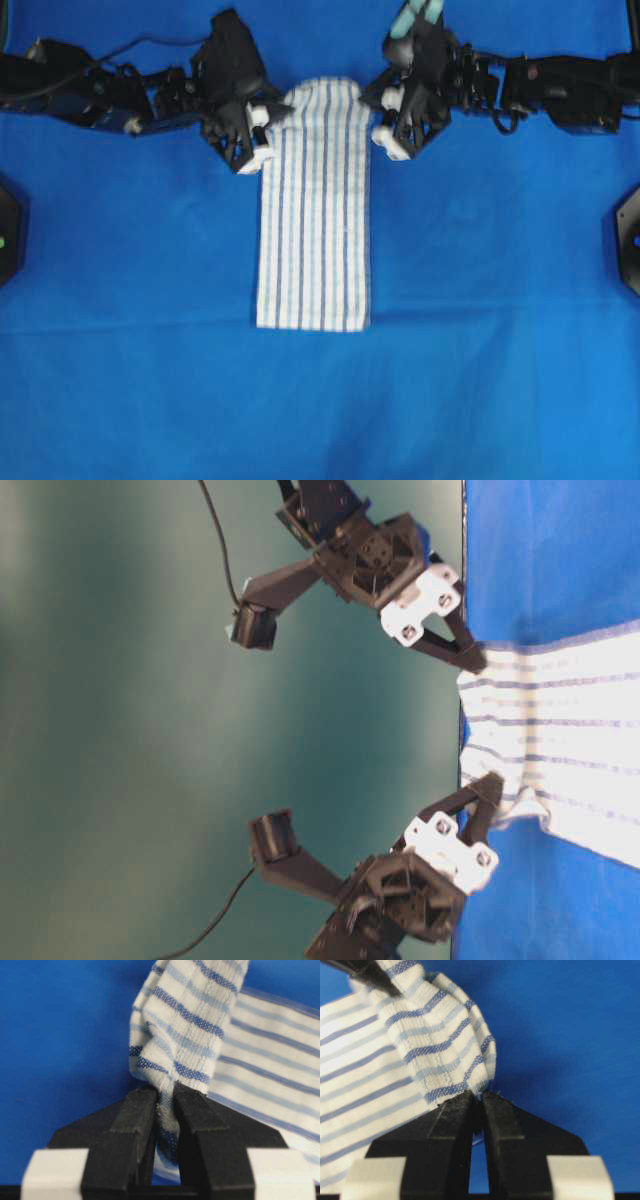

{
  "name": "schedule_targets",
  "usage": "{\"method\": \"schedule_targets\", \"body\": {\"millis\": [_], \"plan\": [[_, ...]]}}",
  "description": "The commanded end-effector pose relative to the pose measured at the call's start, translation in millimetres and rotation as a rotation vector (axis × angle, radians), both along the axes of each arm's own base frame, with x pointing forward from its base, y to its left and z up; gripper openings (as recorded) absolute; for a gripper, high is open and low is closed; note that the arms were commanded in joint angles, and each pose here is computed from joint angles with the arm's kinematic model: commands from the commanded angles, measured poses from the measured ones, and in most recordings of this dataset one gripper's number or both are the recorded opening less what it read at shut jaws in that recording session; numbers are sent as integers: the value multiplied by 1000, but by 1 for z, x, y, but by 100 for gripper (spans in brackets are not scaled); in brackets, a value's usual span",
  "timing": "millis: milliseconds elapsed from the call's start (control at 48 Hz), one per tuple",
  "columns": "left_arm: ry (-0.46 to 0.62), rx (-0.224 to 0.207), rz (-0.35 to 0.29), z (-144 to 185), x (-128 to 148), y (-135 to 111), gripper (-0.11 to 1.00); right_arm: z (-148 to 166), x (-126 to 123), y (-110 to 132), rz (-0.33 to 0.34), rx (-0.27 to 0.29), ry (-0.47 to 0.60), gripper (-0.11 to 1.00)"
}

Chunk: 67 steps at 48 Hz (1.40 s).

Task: Fold the blue towel.
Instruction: 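Fold the far end toward the near end with both grippers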

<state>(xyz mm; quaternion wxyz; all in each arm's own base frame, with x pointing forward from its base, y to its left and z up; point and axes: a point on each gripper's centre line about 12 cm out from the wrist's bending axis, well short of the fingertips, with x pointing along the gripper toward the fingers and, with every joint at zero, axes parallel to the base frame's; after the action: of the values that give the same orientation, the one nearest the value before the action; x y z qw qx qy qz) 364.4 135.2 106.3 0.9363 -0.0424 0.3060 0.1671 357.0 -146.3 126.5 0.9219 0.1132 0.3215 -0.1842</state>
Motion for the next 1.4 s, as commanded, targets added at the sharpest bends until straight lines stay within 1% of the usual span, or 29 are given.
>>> {"method": "schedule_targets", "body": {"millis": [0,146,250,334,459,542,626,667,771,897,1168,1376], "plan": [[-41,13,-40,18,1,-17,6,13,2,23,52,-6,-32,7],[-39,9,-110,22,-3,-46,6,13,0,60,139,6,-29,7],[-25,3,-163,23,-5,-66,6,13,-2,82,182,20,-30,7],[-4,-5,-222,22,-5,-88,6,12,-3,98,216,31,-26,7],[17,-10,-304,19,-6,-118,6,12,-3,119,260,47,-26,7],[26,-12,-347,17,-8,-134,6,11,-3,134,290,59,-21,7],[29,-16,-378,16,-9,-146,6,10,-3,144,307,71,-15,7],[27,-27,-391,16,-9,-154,6,10,-3,148,314,76,-14,7],[28,-55,-396,14,-10,-163,6,8,-4,157,330,87,-10,7],[26,-78,-389,14,-10,-167,6,8,-4,164,346,88,-5,7],[22,-77,-390,8,-7,-168,6,5,-4,165,346,89,30,7],[24,-85,-384,4,-6,-168,6,6,1,170,357,89,30,7]]}}
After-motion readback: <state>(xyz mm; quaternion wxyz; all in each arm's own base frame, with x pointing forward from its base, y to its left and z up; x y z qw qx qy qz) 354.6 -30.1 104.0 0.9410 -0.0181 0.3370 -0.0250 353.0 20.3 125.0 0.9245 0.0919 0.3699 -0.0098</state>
